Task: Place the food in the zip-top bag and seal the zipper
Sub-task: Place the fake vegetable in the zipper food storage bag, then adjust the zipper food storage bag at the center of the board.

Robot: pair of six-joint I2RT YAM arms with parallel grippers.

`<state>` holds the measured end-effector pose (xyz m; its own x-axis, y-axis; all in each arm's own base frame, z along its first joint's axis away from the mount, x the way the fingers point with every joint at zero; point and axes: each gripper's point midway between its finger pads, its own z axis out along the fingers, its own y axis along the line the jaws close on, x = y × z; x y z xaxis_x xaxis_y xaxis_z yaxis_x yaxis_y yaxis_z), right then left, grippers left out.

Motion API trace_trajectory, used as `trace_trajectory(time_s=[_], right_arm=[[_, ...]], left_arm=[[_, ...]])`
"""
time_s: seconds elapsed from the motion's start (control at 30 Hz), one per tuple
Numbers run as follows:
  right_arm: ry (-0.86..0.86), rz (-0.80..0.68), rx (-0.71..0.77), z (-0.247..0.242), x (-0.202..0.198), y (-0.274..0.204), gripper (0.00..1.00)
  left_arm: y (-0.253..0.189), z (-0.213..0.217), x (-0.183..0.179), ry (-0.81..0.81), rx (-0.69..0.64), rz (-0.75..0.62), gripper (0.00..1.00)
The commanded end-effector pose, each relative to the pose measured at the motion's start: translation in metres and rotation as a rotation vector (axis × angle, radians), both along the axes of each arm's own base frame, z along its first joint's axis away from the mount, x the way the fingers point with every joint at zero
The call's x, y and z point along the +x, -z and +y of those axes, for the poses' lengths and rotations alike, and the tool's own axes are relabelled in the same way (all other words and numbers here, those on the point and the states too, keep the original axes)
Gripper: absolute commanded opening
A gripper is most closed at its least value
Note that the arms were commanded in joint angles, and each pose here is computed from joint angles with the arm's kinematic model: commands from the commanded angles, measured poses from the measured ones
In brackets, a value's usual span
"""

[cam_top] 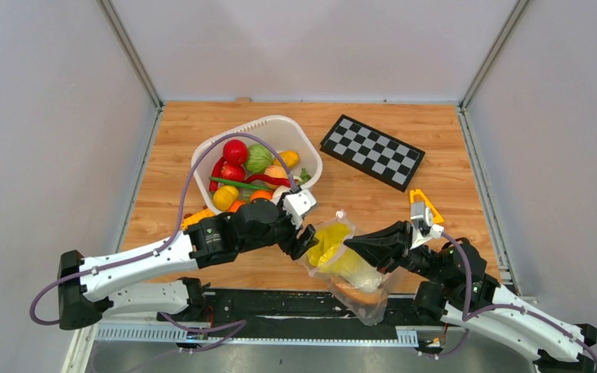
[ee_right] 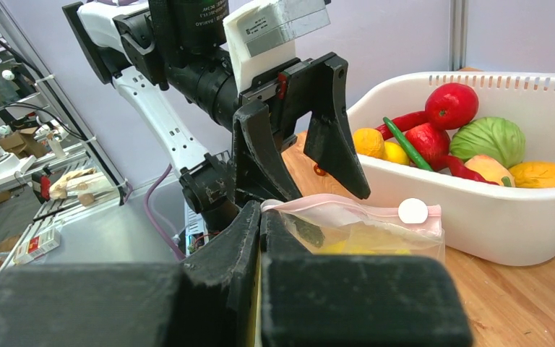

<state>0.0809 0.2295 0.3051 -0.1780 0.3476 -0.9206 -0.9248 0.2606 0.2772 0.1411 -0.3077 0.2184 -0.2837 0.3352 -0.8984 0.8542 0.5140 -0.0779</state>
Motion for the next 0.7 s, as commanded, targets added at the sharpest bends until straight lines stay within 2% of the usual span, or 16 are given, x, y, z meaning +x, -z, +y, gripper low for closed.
trace_trajectory(time_s=[0.0, 0.13, 0.23, 0.3, 0.43, 0.5, 0.53, 0.67], right_arm=[[-0.005, -0.035, 0.051, -0.005, -0.004, -0.020, 0.00], [-0.008, -0.034, 0.051, -0.004, -0.004, -0.019, 0.00], [-0.006, -0.034, 0.052, -0.004, -0.004, -0.020, 0.00], [-0.002, -0.033, 0.051, -0.004, -0.003, -0.020, 0.00], [0.040, -0.010, 0.038, -0.005, 0.005, -0.015, 0.00], [0.077, 0.006, 0.036, -0.008, 0.012, -0.015, 0.00], [0.100, 0.020, 0.038, -0.009, 0.016, -0.015, 0.00], [0.380, 0.125, 0.000, -0.035, 0.059, -0.025, 0.00]], left_arm=[[-0.006, 0.000, 0.006, 0.011, -0.025, -0.015, 0.68], [0.000, -0.001, 0.007, 0.035, -0.046, 0.026, 0.46], [0.003, -0.006, 0.001, 0.094, -0.058, 0.054, 0.45], [0.005, -0.010, -0.004, 0.137, -0.059, 0.068, 0.38], [0.000, -0.013, -0.006, 0.155, -0.084, 0.069, 0.13], [-0.010, -0.013, -0.002, 0.134, -0.113, 0.050, 0.03], [-0.015, -0.013, 0.001, 0.115, -0.129, 0.039, 0.00], [-0.055, -0.011, 0.023, 0.006, -0.229, -0.020, 0.00]])
